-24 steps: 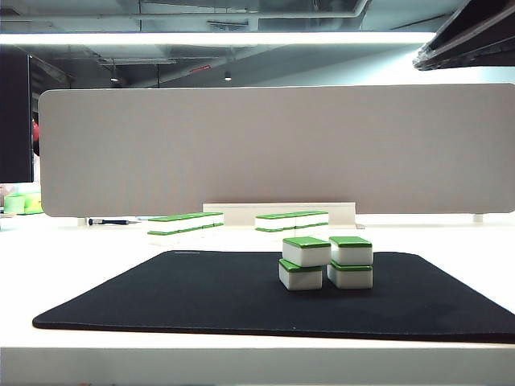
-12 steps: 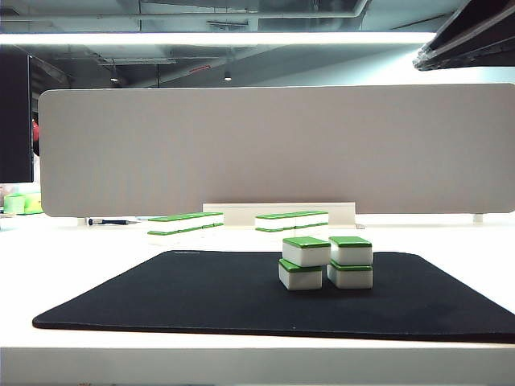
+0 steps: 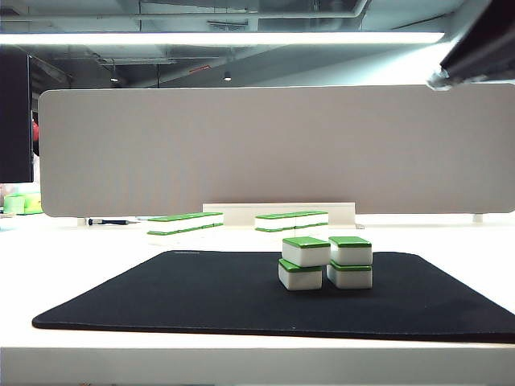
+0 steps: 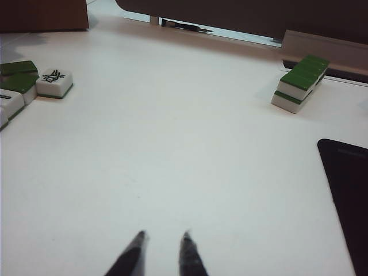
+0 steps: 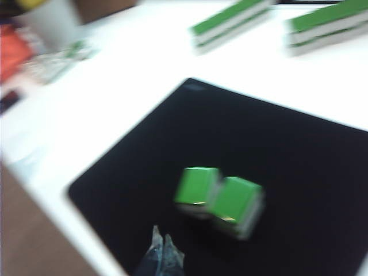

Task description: Take a mahjong tile from the mahjong wall and then place it on the table close to you.

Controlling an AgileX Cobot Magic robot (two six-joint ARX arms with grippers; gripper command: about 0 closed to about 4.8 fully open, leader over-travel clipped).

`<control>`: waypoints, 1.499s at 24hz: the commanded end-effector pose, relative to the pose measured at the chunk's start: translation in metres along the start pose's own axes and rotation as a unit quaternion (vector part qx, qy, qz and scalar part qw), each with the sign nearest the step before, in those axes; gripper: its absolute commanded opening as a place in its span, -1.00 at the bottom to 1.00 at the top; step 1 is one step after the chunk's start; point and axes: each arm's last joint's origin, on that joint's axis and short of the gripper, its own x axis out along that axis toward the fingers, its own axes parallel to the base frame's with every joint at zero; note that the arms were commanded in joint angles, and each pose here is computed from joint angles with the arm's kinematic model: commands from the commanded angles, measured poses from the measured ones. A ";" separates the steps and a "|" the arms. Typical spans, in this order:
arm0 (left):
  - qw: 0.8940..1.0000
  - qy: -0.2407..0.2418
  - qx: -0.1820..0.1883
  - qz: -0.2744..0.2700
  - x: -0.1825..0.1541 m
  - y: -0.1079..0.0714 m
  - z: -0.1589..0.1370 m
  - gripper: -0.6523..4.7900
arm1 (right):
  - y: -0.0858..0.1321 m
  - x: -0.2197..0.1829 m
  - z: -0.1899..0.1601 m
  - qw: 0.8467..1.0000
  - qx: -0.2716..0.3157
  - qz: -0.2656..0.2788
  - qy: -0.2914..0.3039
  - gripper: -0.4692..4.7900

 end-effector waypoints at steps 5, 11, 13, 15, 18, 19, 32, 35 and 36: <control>1.000 0.006 0.002 -0.002 0.000 0.000 -0.001 -0.48 | -0.012 -0.008 0.007 0.994 -0.002 -0.097 -0.050 -0.82; 1.000 0.006 0.002 -0.001 0.000 0.000 -0.001 -0.48 | -0.026 -0.019 -0.007 0.984 -0.002 -0.148 -0.098 -0.82; 1.000 0.006 0.002 -0.002 0.000 0.000 -0.001 -0.48 | -0.029 -0.022 -0.012 0.982 -0.008 -0.161 -0.099 -0.82; 1.000 0.006 0.002 -0.002 0.000 0.000 -0.001 -0.48 | -0.032 -0.024 -0.016 0.978 -0.013 -0.181 -0.101 -0.82; 1.000 0.006 0.002 -0.002 0.000 0.000 -0.001 -0.48 | -0.038 -0.031 -0.025 0.969 -0.018 -0.221 -0.111 -0.82; 1.000 0.006 0.002 -0.002 0.000 0.000 -0.001 -0.48 | -0.039 -0.032 -0.028 0.965 -0.017 -0.234 -0.114 -0.82; 1.000 0.006 0.002 -0.002 0.000 0.000 -0.001 -0.49 | -0.047 -0.046 -0.061 0.930 -0.013 -0.334 -0.152 -0.82; 1.000 0.006 0.002 -0.002 0.000 0.000 -0.001 -0.49 | -0.047 -0.046 -0.072 0.924 -0.015 -0.346 -0.163 -0.82; 1.000 0.006 0.002 -0.002 0.000 0.000 -0.001 -0.48 | -0.047 -0.046 -0.074 0.924 -0.016 -0.346 -0.164 -0.82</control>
